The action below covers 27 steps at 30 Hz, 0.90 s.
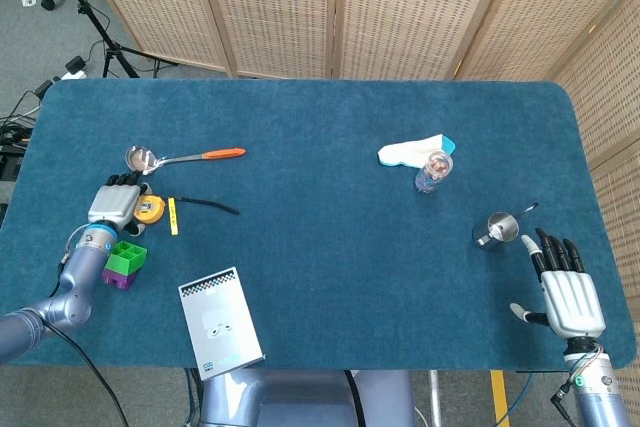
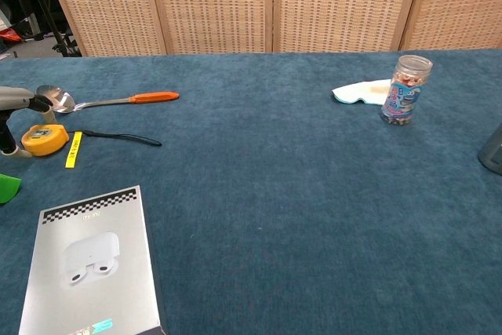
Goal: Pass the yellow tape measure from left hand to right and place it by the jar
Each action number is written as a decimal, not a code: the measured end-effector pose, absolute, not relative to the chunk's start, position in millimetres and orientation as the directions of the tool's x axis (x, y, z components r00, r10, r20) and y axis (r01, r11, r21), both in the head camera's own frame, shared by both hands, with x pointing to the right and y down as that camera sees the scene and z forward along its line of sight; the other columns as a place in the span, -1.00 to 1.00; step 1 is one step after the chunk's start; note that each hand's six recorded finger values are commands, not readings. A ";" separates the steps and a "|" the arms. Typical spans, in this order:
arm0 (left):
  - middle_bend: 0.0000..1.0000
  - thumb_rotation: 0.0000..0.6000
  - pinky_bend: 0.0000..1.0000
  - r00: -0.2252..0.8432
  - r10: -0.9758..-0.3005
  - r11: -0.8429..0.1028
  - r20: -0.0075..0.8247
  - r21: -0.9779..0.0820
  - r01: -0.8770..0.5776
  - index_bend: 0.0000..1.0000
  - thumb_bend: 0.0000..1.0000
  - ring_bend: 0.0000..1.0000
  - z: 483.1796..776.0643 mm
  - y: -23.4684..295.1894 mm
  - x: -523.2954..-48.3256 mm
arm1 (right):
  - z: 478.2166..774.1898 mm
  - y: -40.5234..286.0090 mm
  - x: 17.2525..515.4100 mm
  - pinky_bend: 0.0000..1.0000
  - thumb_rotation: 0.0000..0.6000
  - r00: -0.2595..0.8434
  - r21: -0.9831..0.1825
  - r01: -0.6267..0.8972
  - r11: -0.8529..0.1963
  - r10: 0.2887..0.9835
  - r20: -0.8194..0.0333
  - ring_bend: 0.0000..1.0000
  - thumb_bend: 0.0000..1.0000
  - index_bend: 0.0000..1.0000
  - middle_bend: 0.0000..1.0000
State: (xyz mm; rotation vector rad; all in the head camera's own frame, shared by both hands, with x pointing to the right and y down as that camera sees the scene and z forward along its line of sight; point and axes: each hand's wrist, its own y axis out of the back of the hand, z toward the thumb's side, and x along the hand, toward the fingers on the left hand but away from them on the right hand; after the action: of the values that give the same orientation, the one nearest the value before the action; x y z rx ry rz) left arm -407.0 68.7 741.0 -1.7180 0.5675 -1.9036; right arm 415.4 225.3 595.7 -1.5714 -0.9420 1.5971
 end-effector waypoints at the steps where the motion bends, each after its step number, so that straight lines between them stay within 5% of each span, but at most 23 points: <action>1: -1.00 1.00 -1.00 -0.071 -0.621 -0.783 0.781 -0.615 0.092 -0.32 -0.42 -1.00 741.1 68.9 -407.1 | 595.6 225.3 415.5 -1.00 1.00 -0.023 -0.870 0.011 -0.493 0.869 -0.493 -1.00 -0.82 -0.86 -1.00; 27: -1.00 1.00 -1.00 -0.042 -0.674 -0.738 0.737 -0.670 0.076 -0.07 -0.36 -1.00 725.3 58.6 -392.8 | 595.0 225.5 415.7 -1.00 1.00 -0.024 -0.869 0.013 -0.495 0.868 -0.495 -1.00 -0.82 -0.87 -1.00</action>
State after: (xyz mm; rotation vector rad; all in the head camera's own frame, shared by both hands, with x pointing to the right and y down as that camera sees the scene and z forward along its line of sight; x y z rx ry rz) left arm -392.8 58.6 725.3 -1.7070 0.6327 -1.8347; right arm 415.7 225.5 595.0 -1.5724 -0.9425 1.5992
